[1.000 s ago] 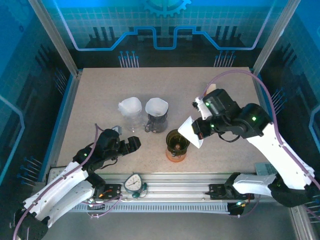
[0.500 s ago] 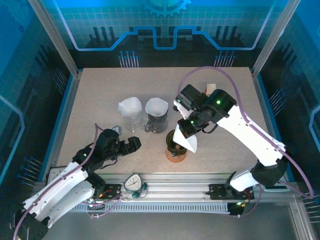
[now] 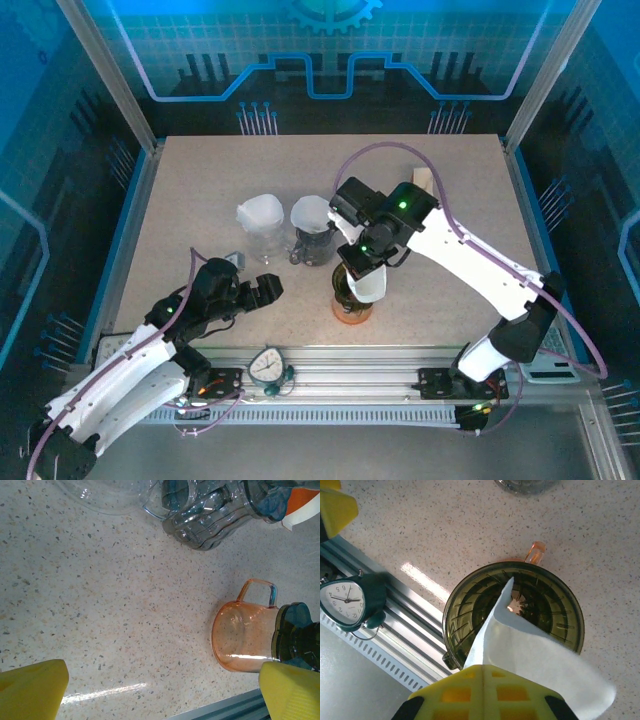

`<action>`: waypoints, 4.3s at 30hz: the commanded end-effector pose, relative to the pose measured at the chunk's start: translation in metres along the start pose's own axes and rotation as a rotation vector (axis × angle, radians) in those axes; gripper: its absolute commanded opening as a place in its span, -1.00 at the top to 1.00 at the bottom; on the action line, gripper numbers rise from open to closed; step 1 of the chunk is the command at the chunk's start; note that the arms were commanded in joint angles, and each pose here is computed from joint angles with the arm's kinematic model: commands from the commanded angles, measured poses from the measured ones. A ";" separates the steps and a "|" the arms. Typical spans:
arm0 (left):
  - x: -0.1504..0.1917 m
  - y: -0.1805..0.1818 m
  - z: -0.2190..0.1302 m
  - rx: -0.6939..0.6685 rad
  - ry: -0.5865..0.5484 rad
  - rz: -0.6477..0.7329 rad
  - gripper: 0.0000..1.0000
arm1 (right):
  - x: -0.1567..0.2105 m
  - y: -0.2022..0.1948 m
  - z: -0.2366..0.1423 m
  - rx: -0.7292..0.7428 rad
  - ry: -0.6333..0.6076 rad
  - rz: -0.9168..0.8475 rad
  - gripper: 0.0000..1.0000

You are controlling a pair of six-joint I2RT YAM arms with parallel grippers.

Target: Place the coffee filter in the dripper

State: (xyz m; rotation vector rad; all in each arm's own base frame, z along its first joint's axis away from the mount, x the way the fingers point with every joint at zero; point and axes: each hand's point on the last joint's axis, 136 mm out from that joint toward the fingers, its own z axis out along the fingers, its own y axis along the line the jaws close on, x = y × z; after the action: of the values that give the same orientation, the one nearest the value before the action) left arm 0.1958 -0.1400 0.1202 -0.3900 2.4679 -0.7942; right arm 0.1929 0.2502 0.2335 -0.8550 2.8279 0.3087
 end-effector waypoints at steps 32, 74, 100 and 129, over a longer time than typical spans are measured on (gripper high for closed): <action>-0.017 -0.100 -0.012 0.267 0.057 0.134 -0.98 | -0.002 -0.009 -0.015 -0.033 -0.294 0.050 -0.09; -0.003 -0.155 0.007 0.264 0.149 0.213 -0.76 | 0.007 -0.057 0.009 0.208 -0.276 0.127 1.00; 0.029 -0.147 0.033 0.260 0.288 0.246 -0.31 | 0.009 -0.051 0.044 0.393 -0.238 0.043 1.00; 0.035 -0.135 0.037 0.210 0.316 0.270 -0.06 | 0.019 -0.049 0.019 0.178 -0.246 0.115 0.36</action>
State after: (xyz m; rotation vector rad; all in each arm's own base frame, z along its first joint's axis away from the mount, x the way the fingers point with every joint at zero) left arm 0.2090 -0.2785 0.1689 0.1173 2.5818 -1.0619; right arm 0.2137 0.2050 0.2107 -0.5343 2.5821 0.1378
